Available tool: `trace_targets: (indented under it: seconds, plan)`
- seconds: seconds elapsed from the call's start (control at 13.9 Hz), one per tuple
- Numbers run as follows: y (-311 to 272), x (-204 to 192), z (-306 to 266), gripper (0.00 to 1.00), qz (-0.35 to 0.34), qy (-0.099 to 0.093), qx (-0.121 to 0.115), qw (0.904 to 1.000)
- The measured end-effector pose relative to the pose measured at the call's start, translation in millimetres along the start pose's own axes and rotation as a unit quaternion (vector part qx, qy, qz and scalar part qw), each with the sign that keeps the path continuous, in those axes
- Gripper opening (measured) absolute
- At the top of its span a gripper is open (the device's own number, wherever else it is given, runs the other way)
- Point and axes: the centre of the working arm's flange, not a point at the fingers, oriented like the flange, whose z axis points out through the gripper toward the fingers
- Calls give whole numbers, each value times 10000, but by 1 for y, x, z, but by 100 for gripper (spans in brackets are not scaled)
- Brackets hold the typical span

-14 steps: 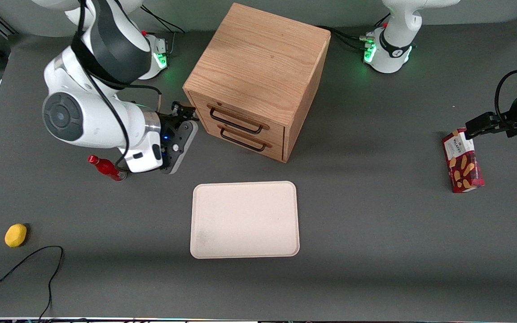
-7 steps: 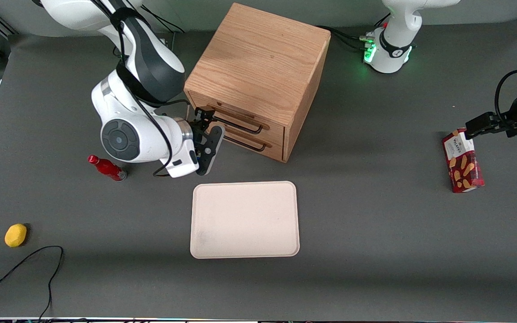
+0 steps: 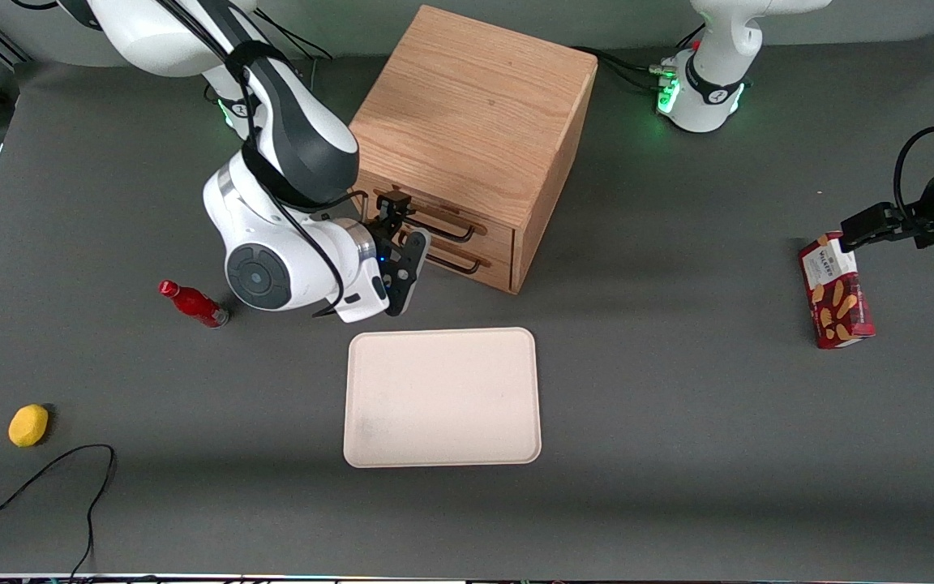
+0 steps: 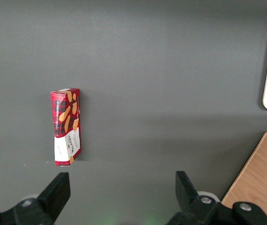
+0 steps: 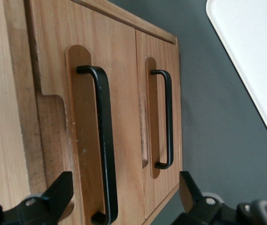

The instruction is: Open upper drawer

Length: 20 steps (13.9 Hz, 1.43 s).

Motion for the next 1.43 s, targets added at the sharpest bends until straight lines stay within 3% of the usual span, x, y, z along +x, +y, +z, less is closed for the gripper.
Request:
trace_targets:
  seconds: [0.5, 1.08, 1.43]
  plan:
    - [4, 0, 21, 100, 54, -161, 102, 9998]
    - [2, 4, 35, 100, 39, -194, 92, 9998]
    - [7, 6, 39, 100, 74, -105, 29, 9999]
